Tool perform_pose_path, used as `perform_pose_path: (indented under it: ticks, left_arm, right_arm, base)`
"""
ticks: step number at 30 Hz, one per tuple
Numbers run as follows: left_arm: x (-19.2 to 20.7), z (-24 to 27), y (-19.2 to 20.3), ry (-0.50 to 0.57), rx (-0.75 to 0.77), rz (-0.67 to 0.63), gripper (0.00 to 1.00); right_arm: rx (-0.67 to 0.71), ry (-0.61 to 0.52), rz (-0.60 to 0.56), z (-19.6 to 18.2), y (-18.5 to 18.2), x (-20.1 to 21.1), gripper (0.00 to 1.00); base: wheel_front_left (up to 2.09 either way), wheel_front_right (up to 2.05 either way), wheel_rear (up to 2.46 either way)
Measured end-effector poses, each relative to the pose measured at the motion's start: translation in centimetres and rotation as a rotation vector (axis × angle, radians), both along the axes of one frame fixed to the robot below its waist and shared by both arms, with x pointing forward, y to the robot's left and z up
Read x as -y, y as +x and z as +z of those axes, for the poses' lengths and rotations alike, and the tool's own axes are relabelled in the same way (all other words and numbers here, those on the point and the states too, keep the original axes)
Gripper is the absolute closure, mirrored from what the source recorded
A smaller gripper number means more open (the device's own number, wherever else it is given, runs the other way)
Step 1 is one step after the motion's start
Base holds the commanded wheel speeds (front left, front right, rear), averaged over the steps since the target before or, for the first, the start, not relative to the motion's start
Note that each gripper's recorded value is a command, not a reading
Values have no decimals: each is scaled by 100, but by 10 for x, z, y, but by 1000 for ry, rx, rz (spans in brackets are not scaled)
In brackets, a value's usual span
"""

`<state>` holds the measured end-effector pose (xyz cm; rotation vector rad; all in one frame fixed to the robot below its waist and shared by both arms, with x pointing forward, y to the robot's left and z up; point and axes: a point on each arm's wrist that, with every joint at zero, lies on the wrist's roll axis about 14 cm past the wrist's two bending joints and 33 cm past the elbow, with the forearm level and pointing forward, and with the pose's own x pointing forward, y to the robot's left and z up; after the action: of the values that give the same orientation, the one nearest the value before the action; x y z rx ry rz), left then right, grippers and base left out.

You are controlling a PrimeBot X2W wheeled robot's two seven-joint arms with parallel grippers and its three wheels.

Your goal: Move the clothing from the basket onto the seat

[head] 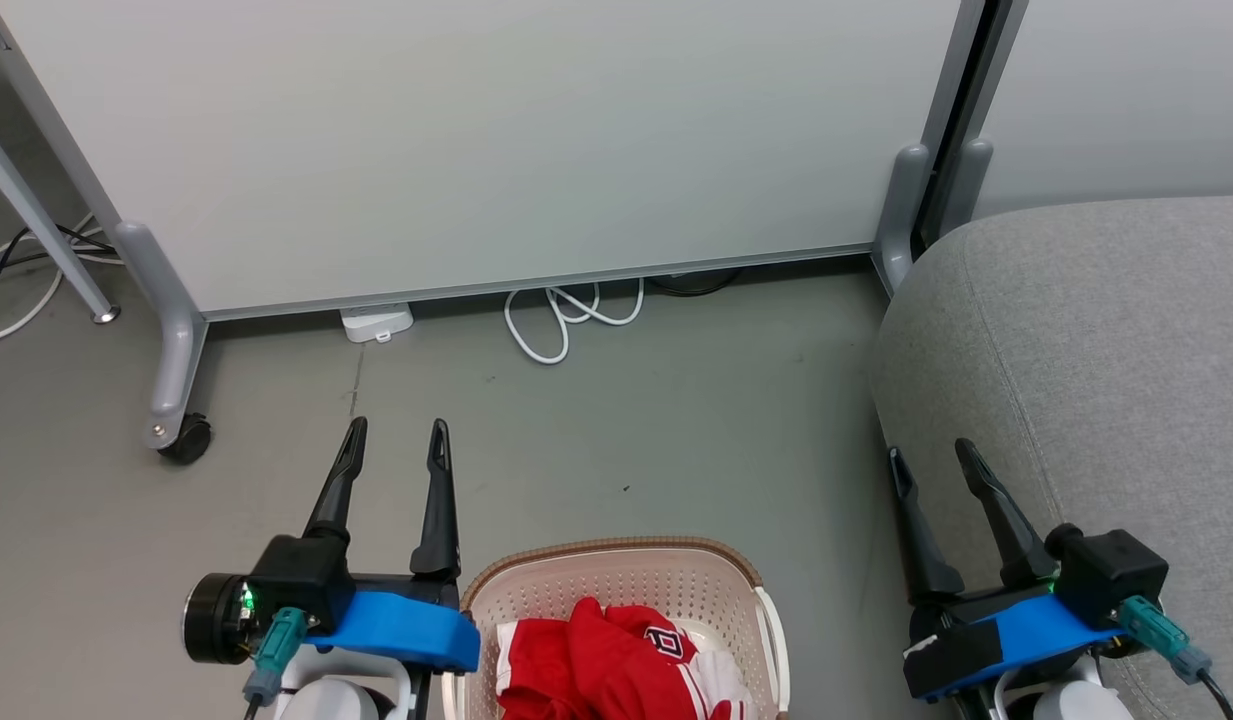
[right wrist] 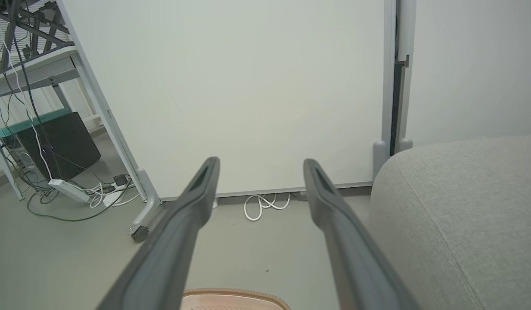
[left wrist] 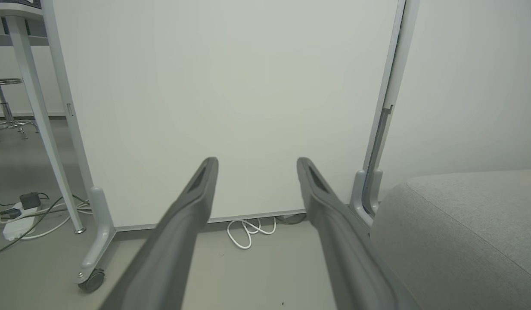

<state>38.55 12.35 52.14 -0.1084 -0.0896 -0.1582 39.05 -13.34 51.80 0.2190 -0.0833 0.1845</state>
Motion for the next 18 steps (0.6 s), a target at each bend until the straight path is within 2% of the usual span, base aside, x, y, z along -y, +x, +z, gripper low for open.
perform_pose_path:
  ticks: [18]
  left_arm:
    - [9,6,-2,120,62,-28,0]
  right_arm:
    - [35,-124,35,0,-2,-10,0]
  base:
    - [0,0,0]
